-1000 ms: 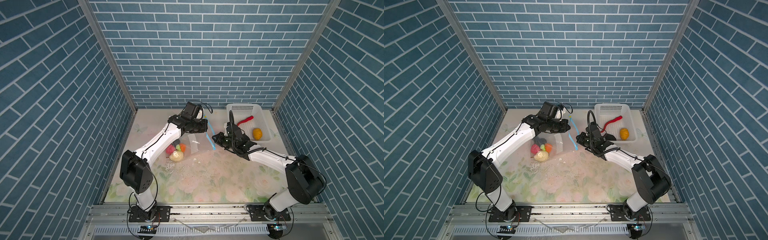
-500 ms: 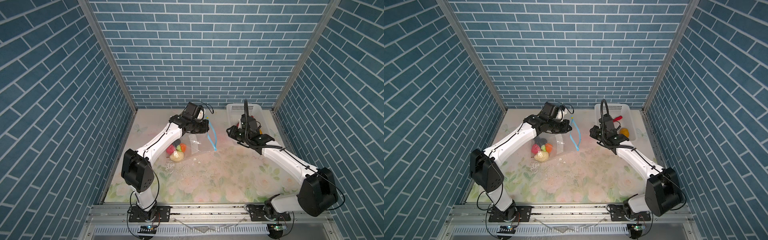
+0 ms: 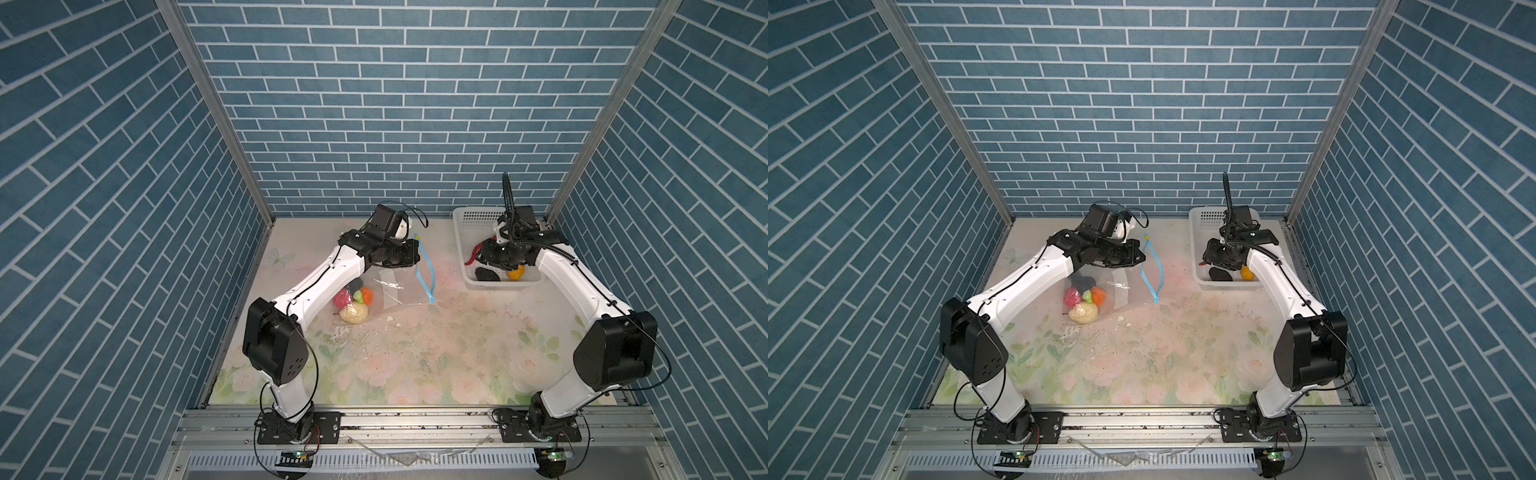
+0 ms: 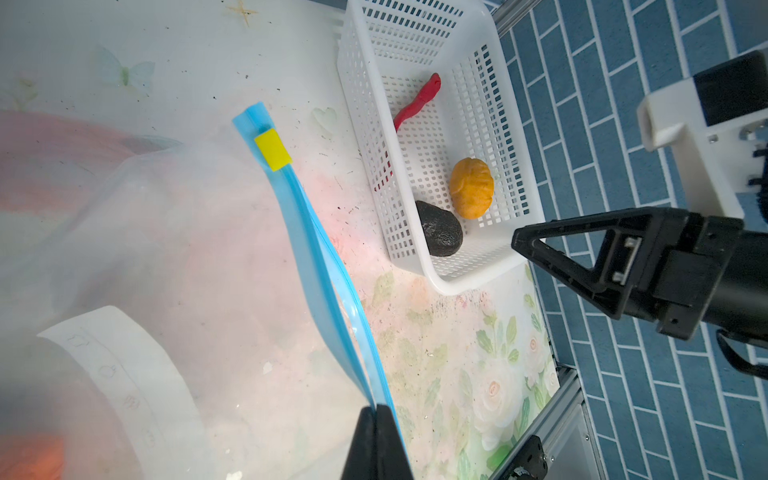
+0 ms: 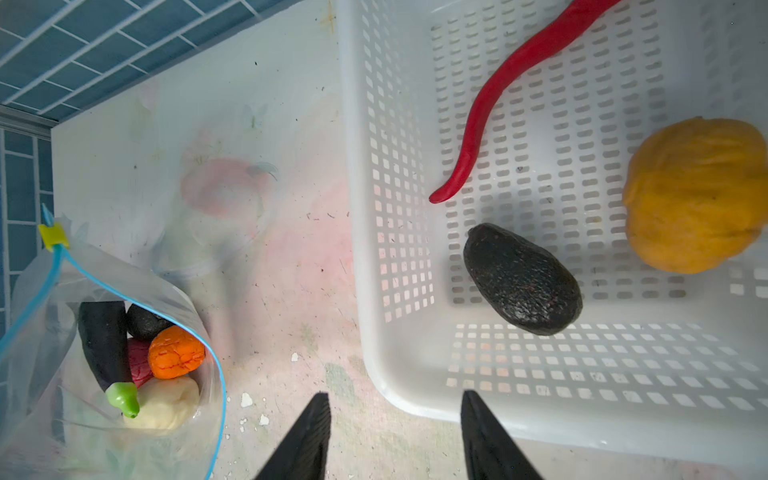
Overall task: Place the food in the zip-top bag and seal the zipper
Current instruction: 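Move the right gripper over the basket toward the dark avocado, then lower the right gripper and grasp the dark avocado in the basket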
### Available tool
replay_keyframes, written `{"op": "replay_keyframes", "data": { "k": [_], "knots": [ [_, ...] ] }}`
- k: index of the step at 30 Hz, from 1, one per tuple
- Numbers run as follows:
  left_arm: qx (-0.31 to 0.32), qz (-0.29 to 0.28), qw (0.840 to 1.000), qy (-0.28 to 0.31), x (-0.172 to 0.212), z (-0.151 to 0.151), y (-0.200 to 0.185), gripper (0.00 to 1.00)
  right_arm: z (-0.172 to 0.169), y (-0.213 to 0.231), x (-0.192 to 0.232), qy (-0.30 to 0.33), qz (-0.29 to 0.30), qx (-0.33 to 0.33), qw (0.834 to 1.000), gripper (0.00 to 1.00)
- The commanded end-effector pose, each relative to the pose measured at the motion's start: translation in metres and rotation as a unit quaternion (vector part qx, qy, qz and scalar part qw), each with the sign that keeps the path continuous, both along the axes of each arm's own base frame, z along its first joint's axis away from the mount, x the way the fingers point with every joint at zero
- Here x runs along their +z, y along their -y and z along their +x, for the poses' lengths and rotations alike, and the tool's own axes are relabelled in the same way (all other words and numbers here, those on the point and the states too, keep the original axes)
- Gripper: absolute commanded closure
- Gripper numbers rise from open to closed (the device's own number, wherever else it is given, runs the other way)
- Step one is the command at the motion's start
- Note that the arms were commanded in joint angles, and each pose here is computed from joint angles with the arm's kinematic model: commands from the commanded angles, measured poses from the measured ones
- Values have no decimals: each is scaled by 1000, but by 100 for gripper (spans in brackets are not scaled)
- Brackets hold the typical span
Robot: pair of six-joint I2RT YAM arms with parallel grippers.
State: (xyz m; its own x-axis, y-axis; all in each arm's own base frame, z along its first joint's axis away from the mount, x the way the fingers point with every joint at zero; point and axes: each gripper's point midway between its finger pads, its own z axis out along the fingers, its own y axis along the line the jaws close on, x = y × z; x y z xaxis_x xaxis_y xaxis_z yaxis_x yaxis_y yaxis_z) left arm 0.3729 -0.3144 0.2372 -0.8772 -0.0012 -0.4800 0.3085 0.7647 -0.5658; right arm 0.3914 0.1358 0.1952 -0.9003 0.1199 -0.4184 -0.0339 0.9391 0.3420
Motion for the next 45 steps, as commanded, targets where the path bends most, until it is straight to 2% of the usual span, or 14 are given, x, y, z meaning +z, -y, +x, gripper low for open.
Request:
{"op": "replay_keyframes", "data": {
  "k": [1,9,20,26,32,42,45],
  "knots": [
    [-13,-5,1000,-3,1,1,10,98,-18,4,-1,-37,-29,53,998,45],
    [-14,-6,1000,-4,1,0,14,97,-3,34,-24,-75,-95,59,991,39],
    [-14,-3,1000,-8,-2,0,14,97,30,48,-63,-113,-110,63,985,35],
    [-14,-5,1000,-8,-1,0,14,97,39,60,-82,-149,-149,58,976,33],
    [-13,-7,1000,-6,2,0,14,98,46,59,-95,-134,-153,67,977,30],
    [-12,-6,1000,-4,2,1,14,97,44,54,-126,-159,-149,101,971,26],
    [-11,-3,1000,-4,1,0,13,97,46,55,-122,-154,-151,100,971,25]
  ]
}}
